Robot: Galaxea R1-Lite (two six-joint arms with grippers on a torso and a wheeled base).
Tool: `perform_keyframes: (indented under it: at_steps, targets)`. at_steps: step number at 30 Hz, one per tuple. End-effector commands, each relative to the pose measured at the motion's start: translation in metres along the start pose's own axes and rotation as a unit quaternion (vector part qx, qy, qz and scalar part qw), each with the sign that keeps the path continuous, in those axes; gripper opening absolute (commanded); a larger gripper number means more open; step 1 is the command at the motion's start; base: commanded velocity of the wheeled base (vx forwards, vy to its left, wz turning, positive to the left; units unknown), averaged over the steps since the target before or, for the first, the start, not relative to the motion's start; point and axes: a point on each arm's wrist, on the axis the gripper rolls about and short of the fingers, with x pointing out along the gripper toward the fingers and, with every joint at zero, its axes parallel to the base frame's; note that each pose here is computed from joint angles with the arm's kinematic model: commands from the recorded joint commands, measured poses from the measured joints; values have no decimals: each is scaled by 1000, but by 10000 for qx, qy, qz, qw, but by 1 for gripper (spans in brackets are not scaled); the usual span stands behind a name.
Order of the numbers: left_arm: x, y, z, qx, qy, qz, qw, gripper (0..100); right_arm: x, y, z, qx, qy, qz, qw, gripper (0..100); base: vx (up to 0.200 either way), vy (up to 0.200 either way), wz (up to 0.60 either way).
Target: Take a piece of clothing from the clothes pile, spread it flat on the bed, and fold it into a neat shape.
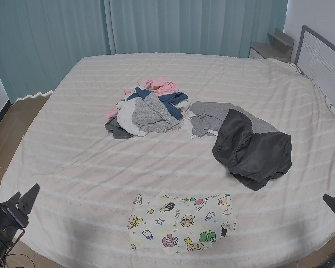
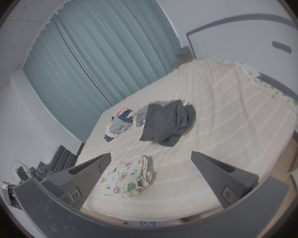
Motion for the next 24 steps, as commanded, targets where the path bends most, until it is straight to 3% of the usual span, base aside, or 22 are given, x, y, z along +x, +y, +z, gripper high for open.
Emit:
perform_keyframes:
  at_steps: [1, 2, 4, 6, 10, 13, 20, 24]
  targets:
    - [-93, 33, -5, 562, -2049, 964, 9724, 100, -59, -8, -31, -1122, -1641, -345, 9794, 100, 0, 0, 0]
    - [-94, 33, -6, 594, -2079, 999, 9712, 100, -60, -8, -32, -1178, -1665, -336, 9784, 100, 0, 0, 0]
    - [-103, 34, -15, 774, -2342, 1334, 9599, 100, -62, -11, -39, -1625, -1755, -195, 9708, 100, 0, 0, 0]
    - [-105, 36, -18, 873, -2370, 1353, 9581, 100, -60, -12, -41, -1699, -1703, -201, 9704, 100, 0, 0, 0]
    - [-97, 41, -29, 896, -2144, 1406, 9624, 100, -48, -20, -53, -1693, -1418, -278, 9749, 100, 0, 0, 0]
    - [-78, 54, -58, 1130, -1521, 1431, 9714, 100, -37, -27, -63, -1714, -1393, -281, 9749, 100, 0, 0, 0]
    - [-75, 51, -62, 1276, -1240, 533, 9826, 100, -24, -37, -76, -1956, -1424, -312, 9698, 100, 0, 0, 0]
    - [-75, 49, -63, 1699, -1050, 64, 9798, 100, -24, -36, -76, -2064, -1408, -251, 9680, 100, 0, 0, 0]
